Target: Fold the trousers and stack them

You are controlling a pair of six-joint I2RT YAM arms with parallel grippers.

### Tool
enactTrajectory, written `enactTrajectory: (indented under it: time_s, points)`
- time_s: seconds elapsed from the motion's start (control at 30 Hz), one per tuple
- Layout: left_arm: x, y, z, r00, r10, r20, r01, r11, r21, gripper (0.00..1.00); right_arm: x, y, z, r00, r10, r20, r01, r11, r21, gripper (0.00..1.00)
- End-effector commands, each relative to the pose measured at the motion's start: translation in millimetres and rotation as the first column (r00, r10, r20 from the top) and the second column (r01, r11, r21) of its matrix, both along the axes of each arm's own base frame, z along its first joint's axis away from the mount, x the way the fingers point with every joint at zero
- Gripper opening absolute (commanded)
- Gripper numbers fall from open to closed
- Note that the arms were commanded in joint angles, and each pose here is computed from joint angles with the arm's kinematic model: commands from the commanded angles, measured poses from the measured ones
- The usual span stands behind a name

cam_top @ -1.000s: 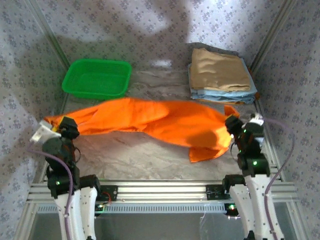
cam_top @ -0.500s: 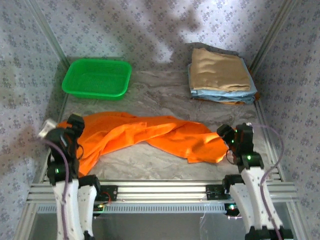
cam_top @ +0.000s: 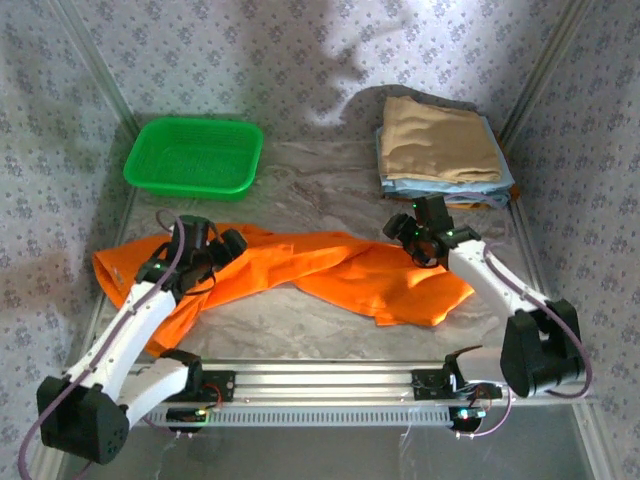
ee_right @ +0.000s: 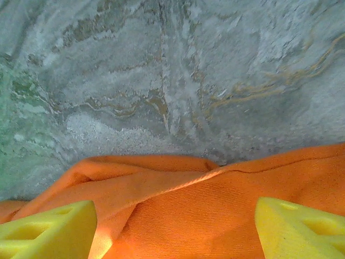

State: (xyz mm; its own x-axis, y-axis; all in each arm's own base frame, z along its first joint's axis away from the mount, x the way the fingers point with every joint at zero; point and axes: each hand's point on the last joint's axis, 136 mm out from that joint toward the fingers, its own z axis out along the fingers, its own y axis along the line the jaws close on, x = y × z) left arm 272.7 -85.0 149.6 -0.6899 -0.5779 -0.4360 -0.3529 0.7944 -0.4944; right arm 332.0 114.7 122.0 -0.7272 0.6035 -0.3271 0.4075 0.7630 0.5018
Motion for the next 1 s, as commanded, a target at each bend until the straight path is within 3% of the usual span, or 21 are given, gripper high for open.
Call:
enactTrajectory:
  time_s: [0.0,0.23,0.43,0.63,0.73,0.83,0.97]
  points:
    - [-15,10,-13,0.997,0.052,-0.060,-0.050,0.998,0.028,0.89,8,4,0,0.999,-0.043,-0.017,0.044,0.998,0.053,0.79]
    - [-63,54,-26,0.969,0.193,-0.152,-0.164,0.969,0.184,0.90,8,4,-15,0.998,-0.025,-0.053,0.029,0.998,0.060,0.79]
    - [-104,68,-39,0.926,0.306,-0.223,-0.273,0.947,0.168,0.90,-1,4,-24,0.998,-0.012,-0.054,0.015,0.999,0.049,0.79]
    - [-105,66,-70,0.901,0.352,-0.255,-0.323,0.935,0.149,0.94,-12,-4,-37,0.996,0.044,-0.081,-0.045,0.999,-0.005,0.79]
    - [-97,83,-73,0.892,0.397,-0.214,-0.344,0.906,0.247,0.94,-23,-13,-43,0.991,0.080,-0.107,-0.084,0.996,-0.035,0.79]
    - [-92,101,-74,0.879,0.440,-0.183,-0.368,0.871,0.326,0.85,-34,-27,-48,0.989,0.078,-0.126,-0.086,0.995,-0.059,0.81]
    - [-79,106,-77,0.889,0.433,-0.151,-0.376,0.877,0.300,0.68,-32,-36,-43,0.993,0.070,-0.090,-0.073,0.997,-0.028,0.84]
